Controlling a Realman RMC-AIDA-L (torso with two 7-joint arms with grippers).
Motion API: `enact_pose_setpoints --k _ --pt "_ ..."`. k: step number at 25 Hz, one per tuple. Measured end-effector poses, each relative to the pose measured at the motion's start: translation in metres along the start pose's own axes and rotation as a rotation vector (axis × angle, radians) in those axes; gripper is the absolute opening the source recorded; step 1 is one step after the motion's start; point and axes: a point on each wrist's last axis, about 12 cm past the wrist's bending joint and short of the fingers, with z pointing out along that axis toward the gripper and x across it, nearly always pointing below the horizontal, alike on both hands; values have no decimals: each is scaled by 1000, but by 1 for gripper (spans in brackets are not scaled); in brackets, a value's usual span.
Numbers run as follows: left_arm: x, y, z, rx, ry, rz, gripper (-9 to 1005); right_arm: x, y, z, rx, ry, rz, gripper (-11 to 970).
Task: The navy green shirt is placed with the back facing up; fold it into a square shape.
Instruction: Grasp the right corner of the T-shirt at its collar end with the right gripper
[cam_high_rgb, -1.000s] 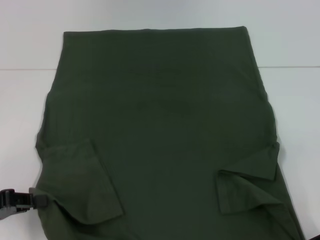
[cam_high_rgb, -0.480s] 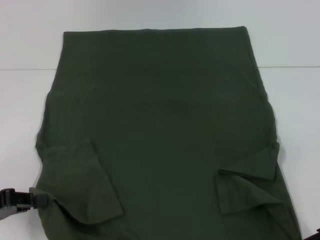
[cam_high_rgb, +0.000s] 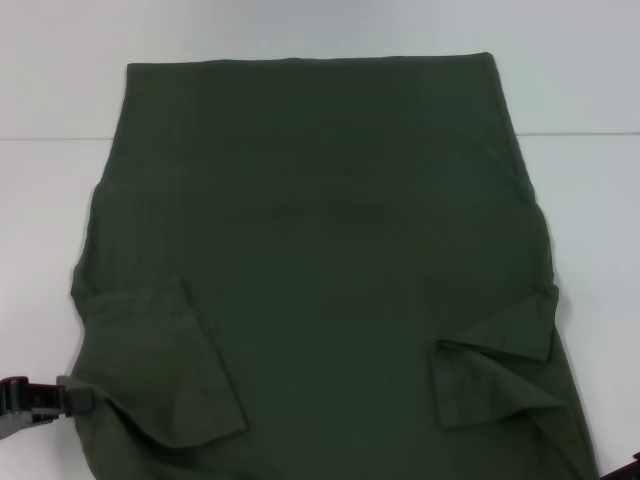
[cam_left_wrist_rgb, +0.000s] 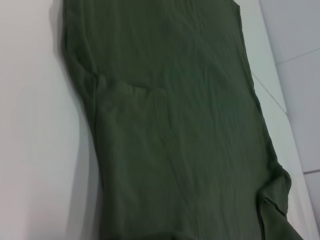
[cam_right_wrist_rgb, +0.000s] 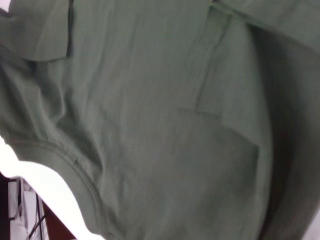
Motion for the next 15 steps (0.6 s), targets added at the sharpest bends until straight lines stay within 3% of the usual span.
enact_pose_setpoints --k 15 --pt "1 0 2 3 1 -5 93 -9 8 8 -15 21 -33 581"
